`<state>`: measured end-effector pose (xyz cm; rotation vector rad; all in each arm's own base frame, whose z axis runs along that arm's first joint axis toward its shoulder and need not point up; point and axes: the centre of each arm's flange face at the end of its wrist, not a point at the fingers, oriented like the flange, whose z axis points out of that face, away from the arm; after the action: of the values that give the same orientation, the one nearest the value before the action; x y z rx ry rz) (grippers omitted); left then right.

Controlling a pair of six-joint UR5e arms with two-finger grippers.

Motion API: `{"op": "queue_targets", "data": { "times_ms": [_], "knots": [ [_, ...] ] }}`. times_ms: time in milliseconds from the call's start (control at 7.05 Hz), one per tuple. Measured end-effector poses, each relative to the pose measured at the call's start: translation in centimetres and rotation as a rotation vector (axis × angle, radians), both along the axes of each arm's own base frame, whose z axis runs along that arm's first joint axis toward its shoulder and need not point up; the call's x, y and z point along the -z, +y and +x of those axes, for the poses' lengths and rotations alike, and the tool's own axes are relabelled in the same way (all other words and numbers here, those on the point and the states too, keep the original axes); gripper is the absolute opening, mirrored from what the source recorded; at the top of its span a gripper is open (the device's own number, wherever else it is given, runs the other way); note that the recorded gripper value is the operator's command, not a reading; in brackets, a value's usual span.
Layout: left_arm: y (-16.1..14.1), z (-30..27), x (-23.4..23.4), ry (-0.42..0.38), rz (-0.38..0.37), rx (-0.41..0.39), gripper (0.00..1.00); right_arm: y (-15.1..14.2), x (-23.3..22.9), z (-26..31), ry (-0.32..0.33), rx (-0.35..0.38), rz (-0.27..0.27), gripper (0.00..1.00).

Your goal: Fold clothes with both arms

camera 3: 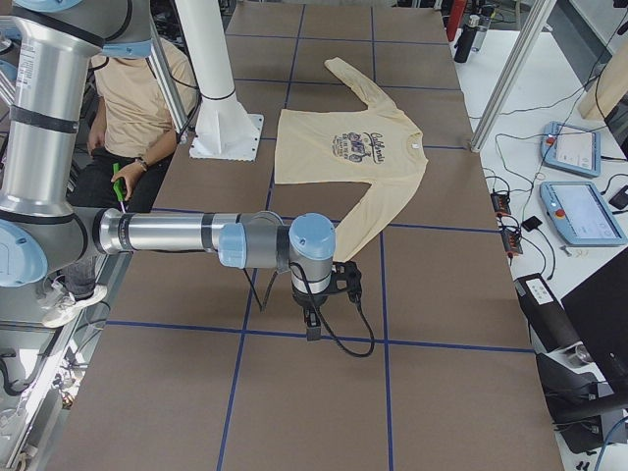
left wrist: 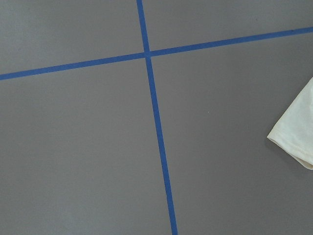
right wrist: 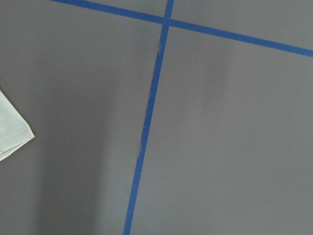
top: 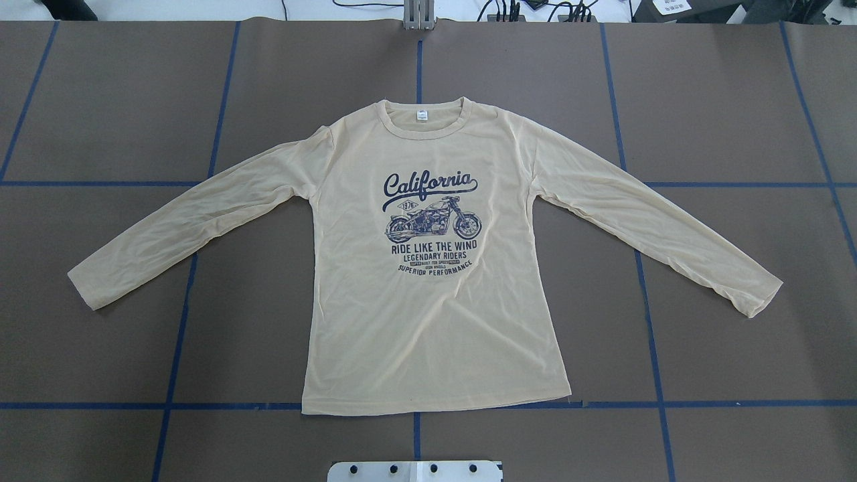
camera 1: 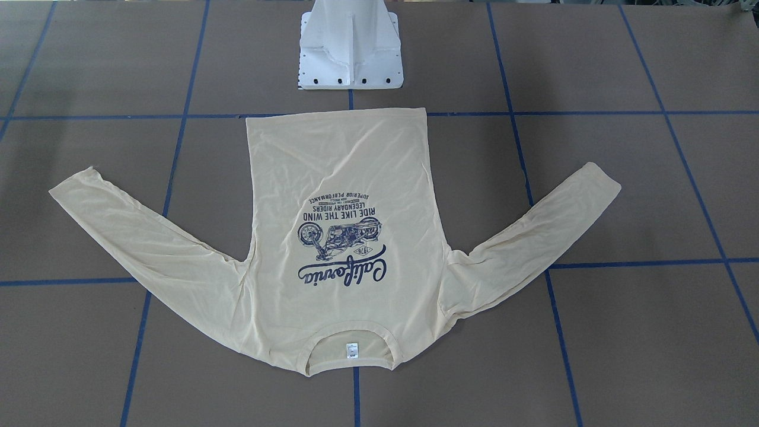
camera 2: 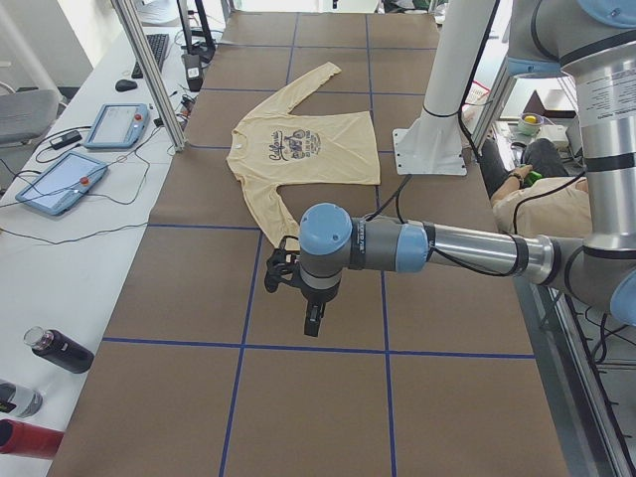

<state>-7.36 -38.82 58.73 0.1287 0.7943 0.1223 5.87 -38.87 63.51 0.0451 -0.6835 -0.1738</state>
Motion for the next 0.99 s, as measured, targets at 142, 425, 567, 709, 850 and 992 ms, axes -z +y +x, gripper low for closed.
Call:
{"op": "queue_targets", "data": {
  "times_ms": [142, 425, 567, 709, 850, 992],
  "knots": [
    [0.0, 0.0, 0.3, 0.002, 0.005, 0.0, 1.0, 0.0, 0.0, 0.0, 0.001, 0.0, 0.001, 1.0],
    [-0.1, 0.0, 1.3, 0.002, 0.028, 0.0, 1.0, -0.3, 1.0, 0.0, -0.001, 0.0, 0.023, 1.0],
    [-0.2, -0.1, 1.7, -0.011, 0.052, 0.0, 1.0, -0.4, 2.3, 0.0, -0.003, 0.0, 0.049, 1.0],
    [-0.5, -0.2, 2.5, -0.037, 0.103, 0.003, 1.0, -0.6, 3.4, -0.1, -0.005, 0.0, 0.07, 1.0],
    [-0.9, -0.4, 3.7, -0.059, 0.17, 0.008, 1.0, -1.2, 4.7, -0.2, -0.016, 0.001, 0.104, 1.0],
    [-1.7, -0.5, 5.1, -0.07, 0.261, 0.012, 1.0, -2.4, 6.5, -0.4, -0.034, 0.004, 0.17, 1.0]
  ]
}}
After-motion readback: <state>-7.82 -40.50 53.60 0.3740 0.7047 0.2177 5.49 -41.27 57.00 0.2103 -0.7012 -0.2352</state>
